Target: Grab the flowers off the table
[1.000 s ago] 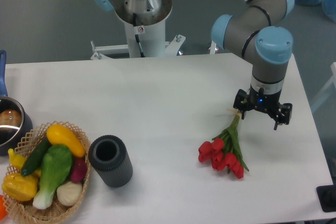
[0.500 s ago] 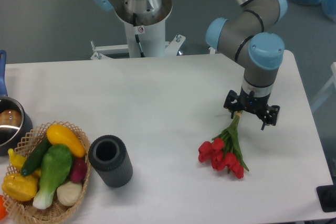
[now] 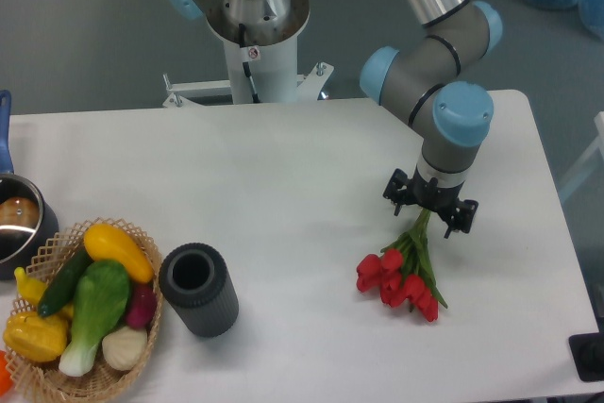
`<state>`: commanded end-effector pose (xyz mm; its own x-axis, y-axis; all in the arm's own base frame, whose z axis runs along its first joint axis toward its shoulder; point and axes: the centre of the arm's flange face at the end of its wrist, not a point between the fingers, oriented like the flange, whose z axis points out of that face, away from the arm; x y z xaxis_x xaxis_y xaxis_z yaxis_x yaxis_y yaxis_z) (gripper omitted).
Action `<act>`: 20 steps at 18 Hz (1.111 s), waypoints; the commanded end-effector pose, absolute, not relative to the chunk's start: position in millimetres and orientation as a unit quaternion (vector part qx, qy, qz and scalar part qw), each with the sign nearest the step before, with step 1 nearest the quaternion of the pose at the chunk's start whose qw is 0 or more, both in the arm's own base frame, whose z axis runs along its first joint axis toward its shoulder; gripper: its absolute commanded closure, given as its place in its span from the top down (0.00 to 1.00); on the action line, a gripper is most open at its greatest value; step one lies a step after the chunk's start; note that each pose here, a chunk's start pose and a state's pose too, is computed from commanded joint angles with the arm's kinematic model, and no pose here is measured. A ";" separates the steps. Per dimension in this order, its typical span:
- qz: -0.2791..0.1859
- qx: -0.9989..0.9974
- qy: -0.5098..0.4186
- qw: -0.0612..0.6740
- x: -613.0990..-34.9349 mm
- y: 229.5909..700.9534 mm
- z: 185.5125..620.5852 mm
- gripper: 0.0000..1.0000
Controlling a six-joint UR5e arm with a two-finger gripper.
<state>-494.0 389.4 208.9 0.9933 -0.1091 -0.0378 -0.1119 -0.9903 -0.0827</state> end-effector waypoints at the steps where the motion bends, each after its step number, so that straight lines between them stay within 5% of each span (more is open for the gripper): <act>1: 0.016 -0.997 0.056 0.047 -494.0 391.4 209.3 0.93; 3: 0.015 -0.997 0.063 0.052 -489.6 398.7 210.6 0.75; 8: 0.020 -0.996 0.069 0.055 -482.8 411.2 215.3 0.06; 20: 0.065 -0.994 0.037 0.075 -507.2 413.8 264.9 0.00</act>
